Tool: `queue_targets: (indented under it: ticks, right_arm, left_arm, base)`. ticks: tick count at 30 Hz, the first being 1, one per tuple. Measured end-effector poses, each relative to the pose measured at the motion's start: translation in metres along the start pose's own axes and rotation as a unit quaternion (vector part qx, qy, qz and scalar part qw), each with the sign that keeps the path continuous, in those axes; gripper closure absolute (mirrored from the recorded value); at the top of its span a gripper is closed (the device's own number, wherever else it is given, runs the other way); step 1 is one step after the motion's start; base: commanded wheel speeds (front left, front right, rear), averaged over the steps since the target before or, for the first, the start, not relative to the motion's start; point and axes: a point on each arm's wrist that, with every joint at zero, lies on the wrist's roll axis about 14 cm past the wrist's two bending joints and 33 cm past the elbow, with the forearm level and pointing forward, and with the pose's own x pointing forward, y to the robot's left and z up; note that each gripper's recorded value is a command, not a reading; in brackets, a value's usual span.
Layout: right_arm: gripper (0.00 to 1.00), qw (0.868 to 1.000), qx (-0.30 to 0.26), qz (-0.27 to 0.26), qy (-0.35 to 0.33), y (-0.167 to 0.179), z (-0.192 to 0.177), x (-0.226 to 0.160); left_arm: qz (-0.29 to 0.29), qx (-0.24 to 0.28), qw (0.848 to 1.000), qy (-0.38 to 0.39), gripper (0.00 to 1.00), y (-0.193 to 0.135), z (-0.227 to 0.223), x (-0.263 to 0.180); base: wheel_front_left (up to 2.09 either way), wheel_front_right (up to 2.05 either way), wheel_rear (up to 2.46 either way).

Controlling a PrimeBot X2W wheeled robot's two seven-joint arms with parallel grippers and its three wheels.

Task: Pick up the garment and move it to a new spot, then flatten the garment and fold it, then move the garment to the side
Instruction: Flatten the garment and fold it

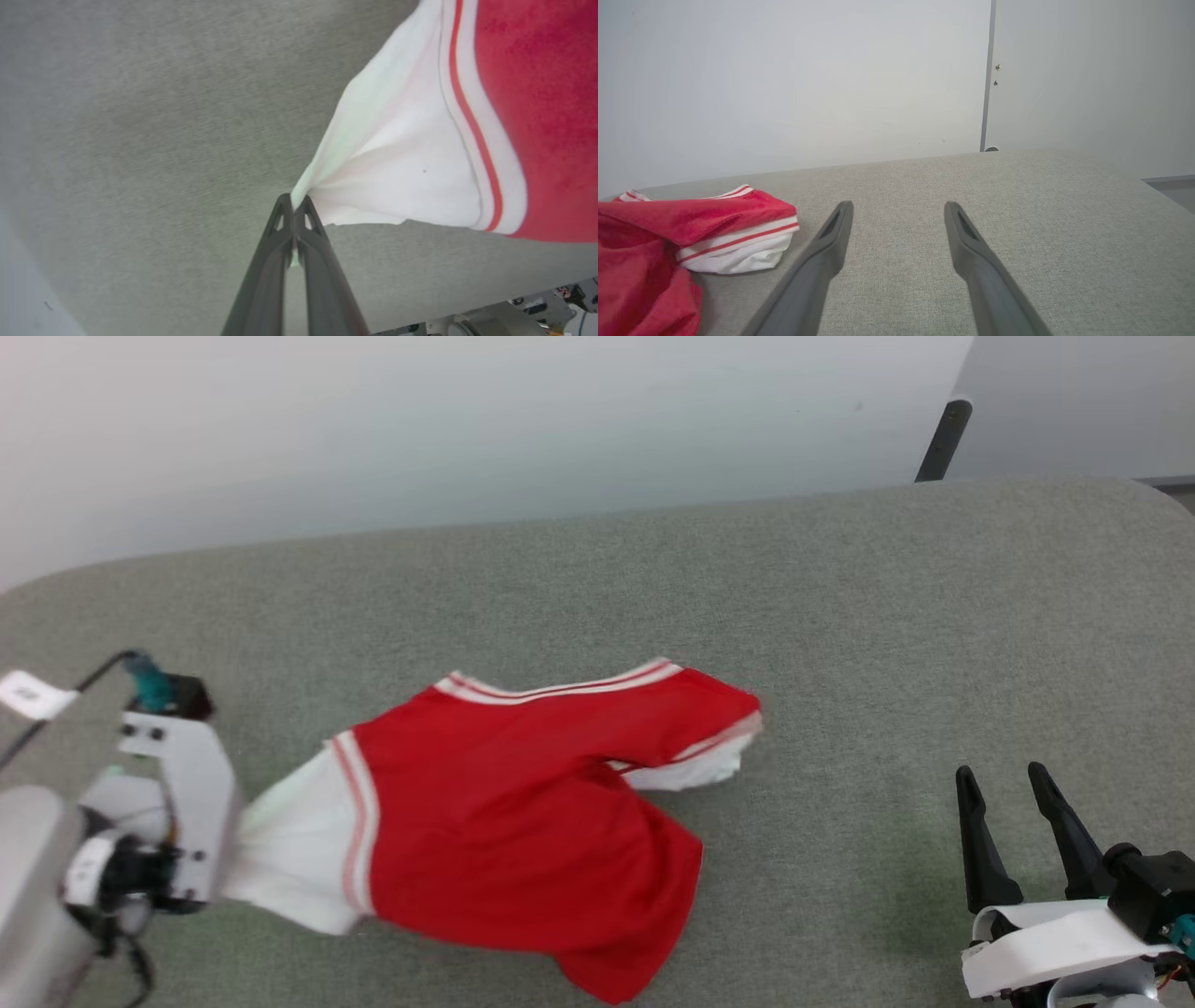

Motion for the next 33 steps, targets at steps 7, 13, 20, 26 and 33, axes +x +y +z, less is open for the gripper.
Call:
queue_targets:
  ticks: [7, 13, 20, 26, 33]
  right_arm:
    - [0.0, 1.0, -0.004, -0.001, 0.004, -0.003, -0.002, -0.001]
    - [0.0, 1.0, -0.005, -0.011, 0.011, -0.01, -0.006, -0.001]
    - [0.0, 1.0, -0.004, -0.018, 0.022, -0.014, -0.014, -0.001]
    - [0.0, 1.0, -0.004, -0.009, 0.024, -0.009, -0.014, 0.0]
    - [0.0, 1.0, -0.007, 0.013, 0.019, 0.003, -0.01, -0.009]
  left_arm:
    - [0.076, -0.013, 0.997, 0.024, 1.0, 0.051, -0.02, -0.003]
    - [0.11, -0.023, 0.992, 0.058, 1.0, 0.072, -0.042, 0.013]
    - [0.094, -0.059, 0.991, 0.081, 1.0, 0.066, -0.058, 0.037]
    - [0.082, -0.074, 0.994, 0.014, 0.0, 0.061, -0.032, 0.03]
    - [0.073, -0.059, 0.992, -0.086, 0.0, 0.054, -0.007, -0.005]
  base:
    - [0.0, 0.0, 0.0]
    - [0.0, 0.0, 0.0]
    - [0.0, 0.0, 0.0]
    - [0.0, 0.0, 0.0]
    - [0.0, 0.0, 0.0]
